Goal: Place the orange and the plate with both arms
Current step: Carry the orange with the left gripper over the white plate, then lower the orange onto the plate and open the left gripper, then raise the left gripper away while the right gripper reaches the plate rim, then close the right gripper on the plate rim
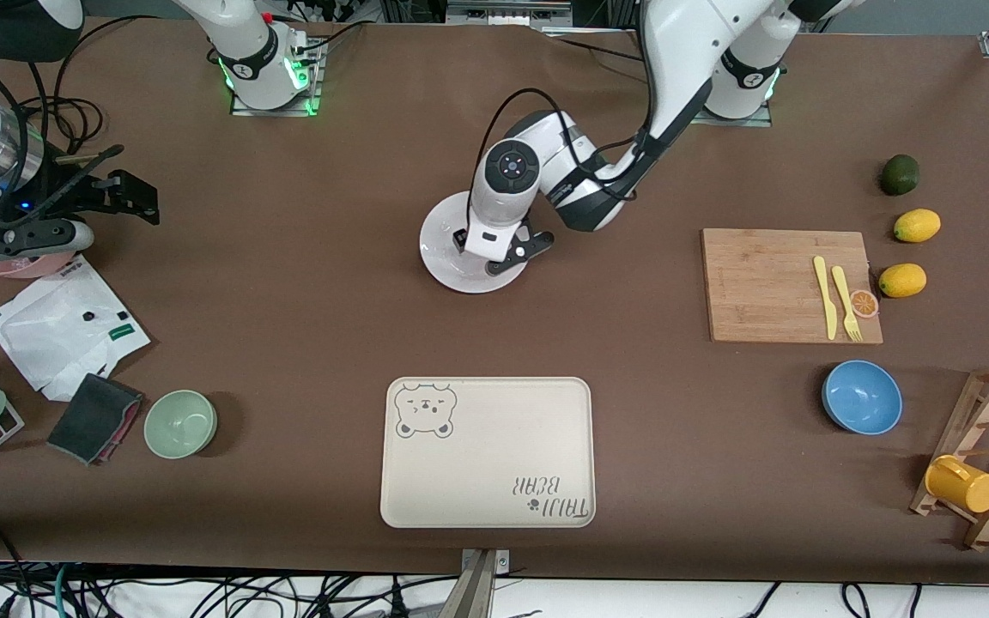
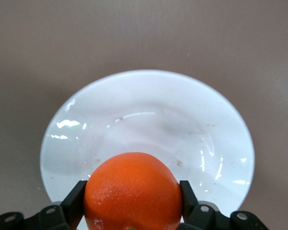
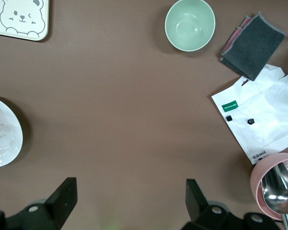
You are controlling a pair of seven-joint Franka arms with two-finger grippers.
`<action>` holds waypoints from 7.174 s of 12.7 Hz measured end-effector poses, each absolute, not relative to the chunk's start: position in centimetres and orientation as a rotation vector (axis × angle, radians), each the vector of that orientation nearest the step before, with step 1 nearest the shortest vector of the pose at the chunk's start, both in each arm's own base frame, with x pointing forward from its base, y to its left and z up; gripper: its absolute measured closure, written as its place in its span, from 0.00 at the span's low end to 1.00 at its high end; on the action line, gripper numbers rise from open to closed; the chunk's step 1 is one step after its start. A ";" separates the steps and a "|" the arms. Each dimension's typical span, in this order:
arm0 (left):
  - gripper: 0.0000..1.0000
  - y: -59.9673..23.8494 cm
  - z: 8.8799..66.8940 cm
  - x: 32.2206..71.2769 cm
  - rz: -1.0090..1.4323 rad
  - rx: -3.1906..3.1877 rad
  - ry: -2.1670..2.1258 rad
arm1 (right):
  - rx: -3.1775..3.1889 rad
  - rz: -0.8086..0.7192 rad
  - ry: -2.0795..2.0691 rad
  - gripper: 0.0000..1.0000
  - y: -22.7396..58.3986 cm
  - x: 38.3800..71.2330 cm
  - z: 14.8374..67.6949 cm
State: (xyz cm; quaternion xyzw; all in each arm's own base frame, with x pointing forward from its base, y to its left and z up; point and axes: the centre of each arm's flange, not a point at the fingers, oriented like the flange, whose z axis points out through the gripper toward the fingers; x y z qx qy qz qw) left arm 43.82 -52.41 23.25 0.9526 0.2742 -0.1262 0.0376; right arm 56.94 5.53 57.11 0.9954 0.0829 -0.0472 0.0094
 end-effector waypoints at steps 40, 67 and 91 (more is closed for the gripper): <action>0.00 -6.7 56.3 53.7 -0.097 3.189 -0.158 | 3.764 -0.607 0.250 0.00 17.9 58.6 32.6; 0.00 -5.7 55.8 53.6 -0.106 3.188 -0.171 | 4.062 -0.246 0.270 0.36 26.0 47.3 13.8; 0.00 -6.5 56.0 53.3 -0.146 3.188 -0.187 | 4.087 -0.222 0.308 0.96 27.1 45.7 12.2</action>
